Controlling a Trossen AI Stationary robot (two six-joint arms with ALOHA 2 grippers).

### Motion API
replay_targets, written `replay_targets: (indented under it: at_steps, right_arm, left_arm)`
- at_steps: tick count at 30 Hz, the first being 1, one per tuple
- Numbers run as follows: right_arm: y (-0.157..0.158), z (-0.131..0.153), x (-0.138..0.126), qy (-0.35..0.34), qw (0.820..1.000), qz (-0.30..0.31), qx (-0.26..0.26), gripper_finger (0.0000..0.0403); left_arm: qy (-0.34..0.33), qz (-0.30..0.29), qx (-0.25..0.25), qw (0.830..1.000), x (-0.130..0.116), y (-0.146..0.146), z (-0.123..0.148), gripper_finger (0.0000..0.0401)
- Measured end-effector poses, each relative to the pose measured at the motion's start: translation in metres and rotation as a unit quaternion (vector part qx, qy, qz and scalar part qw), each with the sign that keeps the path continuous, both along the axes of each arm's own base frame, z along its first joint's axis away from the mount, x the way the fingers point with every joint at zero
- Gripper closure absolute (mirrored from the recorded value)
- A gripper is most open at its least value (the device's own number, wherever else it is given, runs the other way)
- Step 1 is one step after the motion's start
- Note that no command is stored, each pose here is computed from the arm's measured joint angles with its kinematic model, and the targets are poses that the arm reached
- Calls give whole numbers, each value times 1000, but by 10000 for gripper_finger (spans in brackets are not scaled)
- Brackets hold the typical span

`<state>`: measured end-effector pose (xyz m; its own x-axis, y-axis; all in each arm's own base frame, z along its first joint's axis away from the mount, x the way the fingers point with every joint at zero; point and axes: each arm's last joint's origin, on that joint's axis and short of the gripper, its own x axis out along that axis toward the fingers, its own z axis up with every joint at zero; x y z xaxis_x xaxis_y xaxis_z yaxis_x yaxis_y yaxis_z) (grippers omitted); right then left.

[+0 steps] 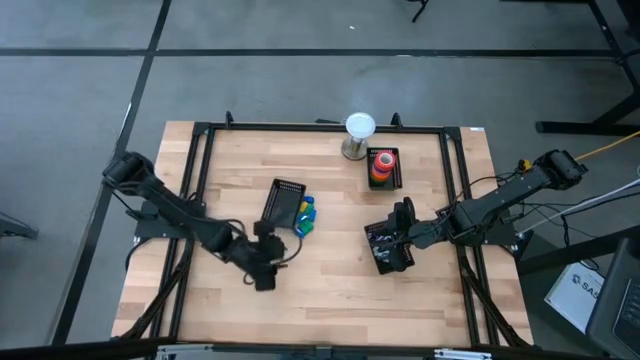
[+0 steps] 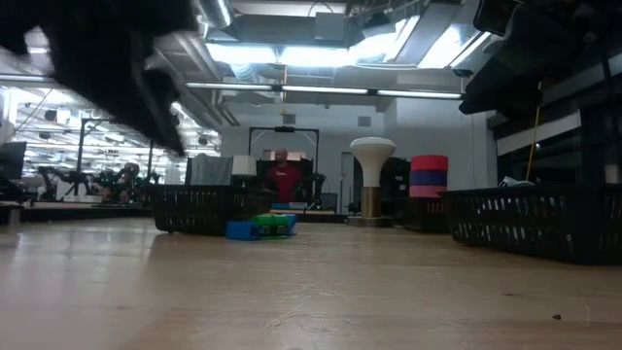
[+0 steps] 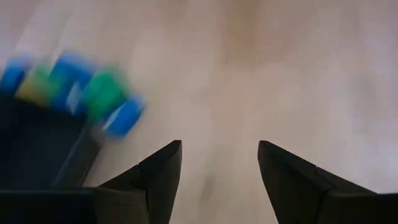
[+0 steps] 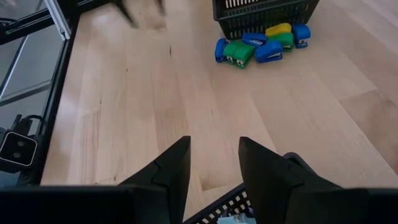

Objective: Pick and place Stapler, Stapler remover, tape
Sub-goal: Move the left black bin to the center of the table

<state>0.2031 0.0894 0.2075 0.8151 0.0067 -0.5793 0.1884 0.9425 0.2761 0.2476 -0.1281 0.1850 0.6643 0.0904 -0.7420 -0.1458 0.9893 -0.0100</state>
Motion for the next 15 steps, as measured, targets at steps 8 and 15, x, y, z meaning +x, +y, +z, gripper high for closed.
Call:
replay_targets:
  at_steps: [8, 15]
  right_arm:
    - [0, 0, 0, 1, 1000, 4, -3, 263]
    - [0, 0, 0, 0, 1000, 8, -8, 263]
  left_arm:
    - [144, 140, 31, 979, -15, 36, -20, 191]
    - [139, 191, 100, 967, -6, 63, -23, 191]
